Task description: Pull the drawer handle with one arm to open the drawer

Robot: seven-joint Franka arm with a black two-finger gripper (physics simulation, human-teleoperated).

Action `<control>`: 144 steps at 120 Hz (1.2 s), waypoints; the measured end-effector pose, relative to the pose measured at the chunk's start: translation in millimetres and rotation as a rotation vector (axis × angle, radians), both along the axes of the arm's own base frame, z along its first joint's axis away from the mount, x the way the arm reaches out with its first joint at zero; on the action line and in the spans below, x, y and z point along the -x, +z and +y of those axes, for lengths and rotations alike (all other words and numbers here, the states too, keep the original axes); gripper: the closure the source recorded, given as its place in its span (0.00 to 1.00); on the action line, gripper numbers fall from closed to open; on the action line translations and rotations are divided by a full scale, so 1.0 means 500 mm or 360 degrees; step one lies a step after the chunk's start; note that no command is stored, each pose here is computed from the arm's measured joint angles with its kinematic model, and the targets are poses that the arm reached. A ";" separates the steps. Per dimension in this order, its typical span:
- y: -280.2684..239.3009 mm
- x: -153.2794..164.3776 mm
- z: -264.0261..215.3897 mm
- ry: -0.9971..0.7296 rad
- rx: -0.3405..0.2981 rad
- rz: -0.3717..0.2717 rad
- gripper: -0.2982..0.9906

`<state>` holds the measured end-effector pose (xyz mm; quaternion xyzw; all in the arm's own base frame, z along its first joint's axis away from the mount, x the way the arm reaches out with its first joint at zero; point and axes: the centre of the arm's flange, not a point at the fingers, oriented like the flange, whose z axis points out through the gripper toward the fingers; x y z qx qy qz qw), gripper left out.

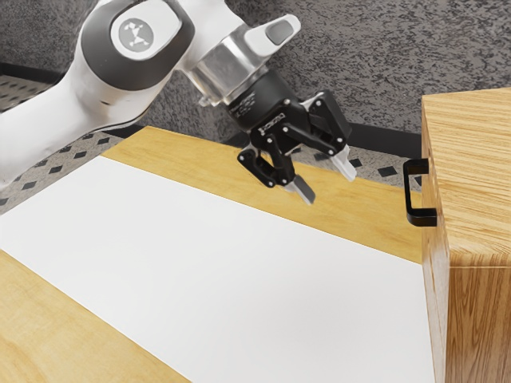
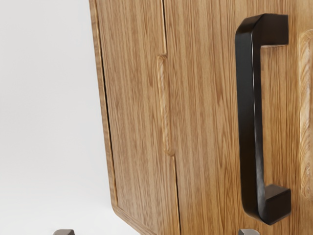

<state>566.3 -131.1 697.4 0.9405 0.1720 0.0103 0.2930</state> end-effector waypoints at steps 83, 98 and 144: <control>-0.043 -0.077 -0.063 0.0202 0.0078 0.0027 0.52; -0.046 -0.080 -0.077 0.0214 0.0063 0.0006 0.52; -0.090 -0.092 -0.100 0.0242 0.0031 0.0041 0.59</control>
